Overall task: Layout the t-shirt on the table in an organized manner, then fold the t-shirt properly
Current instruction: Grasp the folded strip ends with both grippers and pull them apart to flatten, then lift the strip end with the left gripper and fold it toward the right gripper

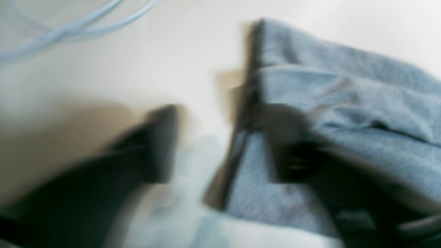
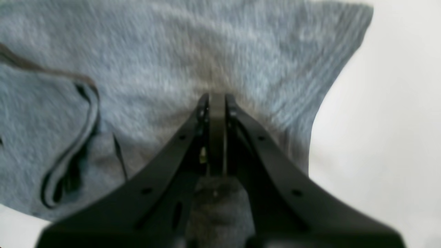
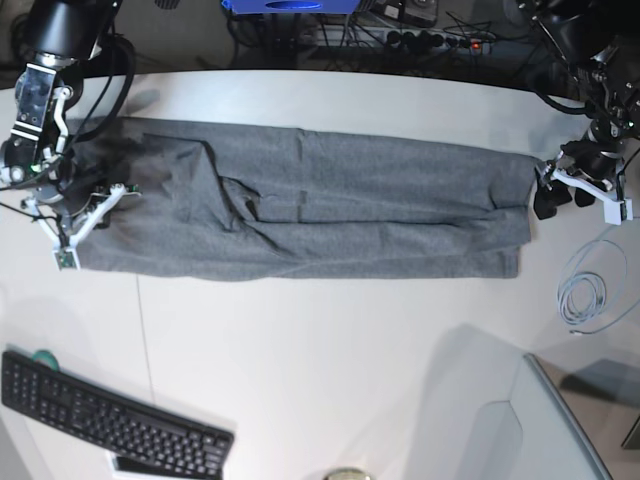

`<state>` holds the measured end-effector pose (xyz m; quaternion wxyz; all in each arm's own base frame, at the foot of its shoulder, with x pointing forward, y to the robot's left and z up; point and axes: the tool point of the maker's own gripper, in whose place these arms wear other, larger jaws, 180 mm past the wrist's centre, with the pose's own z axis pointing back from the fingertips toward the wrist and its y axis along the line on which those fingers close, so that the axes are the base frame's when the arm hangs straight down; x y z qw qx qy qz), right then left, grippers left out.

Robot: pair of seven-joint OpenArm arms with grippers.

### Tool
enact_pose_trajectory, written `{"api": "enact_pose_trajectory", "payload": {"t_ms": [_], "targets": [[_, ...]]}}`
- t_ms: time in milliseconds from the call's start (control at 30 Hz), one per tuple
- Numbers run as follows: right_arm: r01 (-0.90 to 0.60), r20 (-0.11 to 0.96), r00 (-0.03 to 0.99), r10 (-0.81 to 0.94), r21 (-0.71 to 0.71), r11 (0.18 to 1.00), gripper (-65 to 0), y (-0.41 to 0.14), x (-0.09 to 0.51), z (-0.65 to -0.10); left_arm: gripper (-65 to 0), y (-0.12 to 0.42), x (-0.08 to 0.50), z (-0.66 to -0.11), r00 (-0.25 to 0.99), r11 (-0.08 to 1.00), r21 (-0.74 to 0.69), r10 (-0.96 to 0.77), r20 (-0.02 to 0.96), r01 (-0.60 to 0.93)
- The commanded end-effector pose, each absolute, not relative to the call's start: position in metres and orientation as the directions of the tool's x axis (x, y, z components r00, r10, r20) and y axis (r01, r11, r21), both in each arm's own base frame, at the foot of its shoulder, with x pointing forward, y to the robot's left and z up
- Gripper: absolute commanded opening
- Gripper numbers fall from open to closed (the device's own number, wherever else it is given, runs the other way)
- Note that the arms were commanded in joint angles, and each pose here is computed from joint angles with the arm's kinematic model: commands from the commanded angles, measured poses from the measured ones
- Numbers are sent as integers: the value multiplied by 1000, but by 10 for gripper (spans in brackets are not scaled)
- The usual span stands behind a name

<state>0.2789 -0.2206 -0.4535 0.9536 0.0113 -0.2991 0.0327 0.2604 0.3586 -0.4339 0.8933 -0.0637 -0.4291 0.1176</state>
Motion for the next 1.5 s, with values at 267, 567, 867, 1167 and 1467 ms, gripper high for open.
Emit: {"api": "enact_pose_trajectory", "payload": {"t_ms": [267, 567, 867, 1167, 1467], "targets": [[-68, 604, 795, 60, -9, 998, -642, -225, 286, -444, 0, 350, 291, -428, 541, 933, -336, 351, 764, -130], [-69, 603, 796, 62, -13, 998, -642, -227, 284, -444, -86, 322, 299, -458, 579, 907, -403, 393, 714, -119], [-69, 607, 792, 62, -13, 998, -642, -227, 287, -442, -448, 319, 295, -476, 585, 905, -392, 410, 700, -166], [-69, 605, 794, 63, -14, 998, -642, -227, 285, -443, -650, 342, 317, -441, 527, 933, -334, 351, 774, -131], [-63, 603, 796, 58, -14, 998, -642, -229, 284, -443, -650, 364, 314, -362, 442, 995, -73, 93, 892, -62]]}}
